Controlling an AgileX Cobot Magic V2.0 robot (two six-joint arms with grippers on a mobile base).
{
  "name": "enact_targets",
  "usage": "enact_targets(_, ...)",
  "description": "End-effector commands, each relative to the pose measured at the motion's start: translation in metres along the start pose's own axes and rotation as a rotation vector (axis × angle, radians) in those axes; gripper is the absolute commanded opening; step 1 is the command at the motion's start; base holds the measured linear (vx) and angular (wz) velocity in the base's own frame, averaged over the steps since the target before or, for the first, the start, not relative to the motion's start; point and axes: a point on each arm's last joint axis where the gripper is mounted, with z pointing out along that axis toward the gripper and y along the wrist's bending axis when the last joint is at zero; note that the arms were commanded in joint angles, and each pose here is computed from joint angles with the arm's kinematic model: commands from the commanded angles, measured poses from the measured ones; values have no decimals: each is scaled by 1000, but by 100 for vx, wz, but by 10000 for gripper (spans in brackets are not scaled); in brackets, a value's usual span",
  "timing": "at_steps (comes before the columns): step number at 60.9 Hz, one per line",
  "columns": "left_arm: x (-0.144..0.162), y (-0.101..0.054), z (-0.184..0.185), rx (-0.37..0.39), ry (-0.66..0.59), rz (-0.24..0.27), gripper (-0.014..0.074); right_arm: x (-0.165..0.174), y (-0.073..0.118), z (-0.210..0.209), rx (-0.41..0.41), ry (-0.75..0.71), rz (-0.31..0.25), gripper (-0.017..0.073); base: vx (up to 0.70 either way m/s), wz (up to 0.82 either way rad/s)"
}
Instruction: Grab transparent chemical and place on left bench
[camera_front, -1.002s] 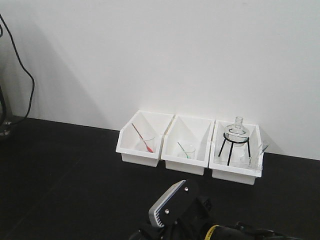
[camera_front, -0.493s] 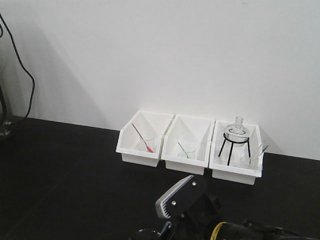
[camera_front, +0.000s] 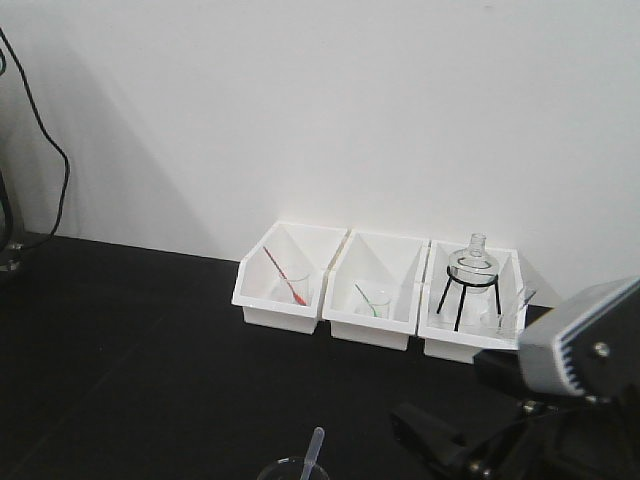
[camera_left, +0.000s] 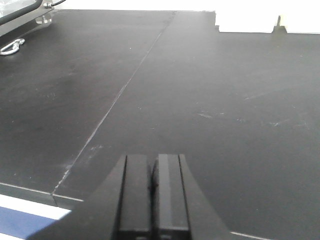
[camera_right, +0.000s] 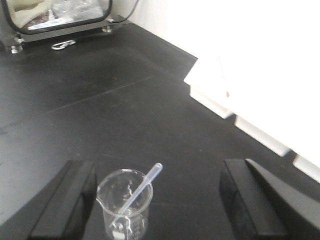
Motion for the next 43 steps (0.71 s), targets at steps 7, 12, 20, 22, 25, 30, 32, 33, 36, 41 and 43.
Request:
enact_targets(7, -3, 0, -1, -2, -81, -9, -3, -19, -4, -27, -11, -129, 8, 522, 0, 0)
enact_targets(12, -3, 0, -1, -2, -81, -9, -3, -20, -5, -30, -8, -142, 1, 512, 0, 0)
enact_targets(20, -3, 0, -1, -2, -81, -9, -3, -20, -10, -35, 34, -148, -53, 487, 0, 0)
enact_targets(22, -3, 0, -1, -2, -81, -9, -3, -19, -12, -39, 46, -152, -70, 471, 0, 0)
enact_targets(25, -3, 0, -1, -2, -81, -9, -3, -12, -15, -43, 63, -158, -93, 440, 0, 0)
enact_targets(30, -3, 0, -1, -2, -81, -9, -3, 6, -26, -54, 105, -199, -73, 362, 0, 0)
enact_targets(32, -3, 0, -1, -2, -81, -9, -3, 14, -30, -59, 122, -216, -56, 323, 0, 0)
enact_targets(33, -3, 0, -1, -2, -81, -9, -3, 20, -33, -63, 138, -231, -42, 307, 0, 0)
enact_targets(36, -3, 0, -1, -2, -81, -9, -3, 32, -39, -74, 177, -273, -9, 245, 0, 0)
enact_targets(41, -3, 0, -1, -2, -81, -9, -3, 57, -47, -94, 294, -343, 75, 123, 0, 0)
enact_targets(43, -3, 0, -1, -2, -81, -9, -3, 67, -49, -100, 351, -353, 77, 77, 0, 0)
